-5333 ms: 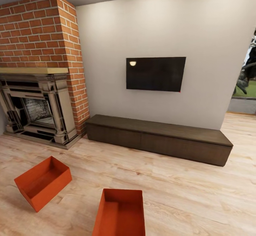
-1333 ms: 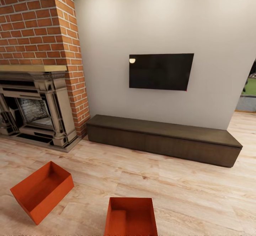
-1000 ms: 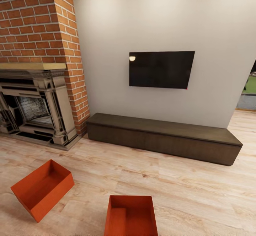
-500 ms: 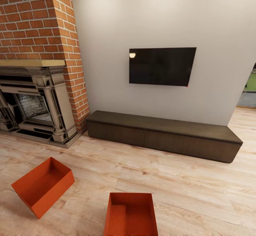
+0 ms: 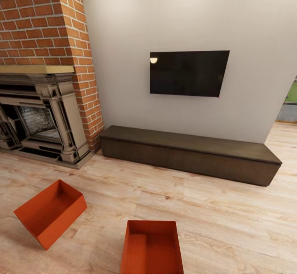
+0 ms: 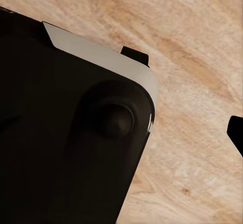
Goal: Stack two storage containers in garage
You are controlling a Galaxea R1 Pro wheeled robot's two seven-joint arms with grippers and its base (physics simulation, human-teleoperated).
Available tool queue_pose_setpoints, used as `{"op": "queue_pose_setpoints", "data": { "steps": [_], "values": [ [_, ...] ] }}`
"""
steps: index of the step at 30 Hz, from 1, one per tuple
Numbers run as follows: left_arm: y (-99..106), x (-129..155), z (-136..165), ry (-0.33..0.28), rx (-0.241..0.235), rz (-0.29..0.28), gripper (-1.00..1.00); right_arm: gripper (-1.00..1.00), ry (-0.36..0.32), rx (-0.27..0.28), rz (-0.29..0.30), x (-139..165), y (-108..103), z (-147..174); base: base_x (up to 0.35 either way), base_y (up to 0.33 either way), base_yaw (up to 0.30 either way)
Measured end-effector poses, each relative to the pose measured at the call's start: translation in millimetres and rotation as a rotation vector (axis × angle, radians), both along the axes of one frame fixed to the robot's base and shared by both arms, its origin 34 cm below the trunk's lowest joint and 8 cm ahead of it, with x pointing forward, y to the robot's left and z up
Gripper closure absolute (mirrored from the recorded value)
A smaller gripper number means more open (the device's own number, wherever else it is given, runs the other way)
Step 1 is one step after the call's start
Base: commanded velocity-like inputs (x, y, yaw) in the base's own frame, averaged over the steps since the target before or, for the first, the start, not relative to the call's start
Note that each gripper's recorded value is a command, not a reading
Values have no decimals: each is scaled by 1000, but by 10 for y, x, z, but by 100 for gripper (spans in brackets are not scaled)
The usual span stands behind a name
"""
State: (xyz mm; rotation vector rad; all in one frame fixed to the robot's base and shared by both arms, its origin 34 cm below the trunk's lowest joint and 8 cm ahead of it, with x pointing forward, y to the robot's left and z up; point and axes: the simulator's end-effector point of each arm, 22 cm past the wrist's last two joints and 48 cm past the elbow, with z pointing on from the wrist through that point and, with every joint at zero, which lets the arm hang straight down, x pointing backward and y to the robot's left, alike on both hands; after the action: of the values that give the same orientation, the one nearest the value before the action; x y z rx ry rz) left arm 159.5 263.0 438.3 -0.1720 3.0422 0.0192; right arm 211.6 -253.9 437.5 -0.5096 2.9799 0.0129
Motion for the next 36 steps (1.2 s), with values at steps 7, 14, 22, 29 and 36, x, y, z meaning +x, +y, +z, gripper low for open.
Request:
{"op": "queue_pose_setpoints", "data": {
  "steps": [7, 14, 22, 29, 36],
  "values": [
    [0, -43, -2, 11, 0, 0, -100, -100, 11, 0, 0, -43, -4, -8, 0, 0, 0],
    [0, -85, -4, 22, 0, 0, -100, -100, 23, -1, 0, -88, -9, -15, 0, 0, 0],
    [-1, -135, -5, 35, 0, 0, -100, -100, 36, -1, 0, -138, -9, -23, 0, 0, 0],
    [-12, -181, -5, 47, -2, 2, -100, -100, 47, -1, -1, -181, -9, -30, 0, 0, 0],
    [-10, -226, -5, 58, -1, 4, -100, -100, 58, -1, -2, -225, -9, -35, 0, 0, 0]
  ]
}}
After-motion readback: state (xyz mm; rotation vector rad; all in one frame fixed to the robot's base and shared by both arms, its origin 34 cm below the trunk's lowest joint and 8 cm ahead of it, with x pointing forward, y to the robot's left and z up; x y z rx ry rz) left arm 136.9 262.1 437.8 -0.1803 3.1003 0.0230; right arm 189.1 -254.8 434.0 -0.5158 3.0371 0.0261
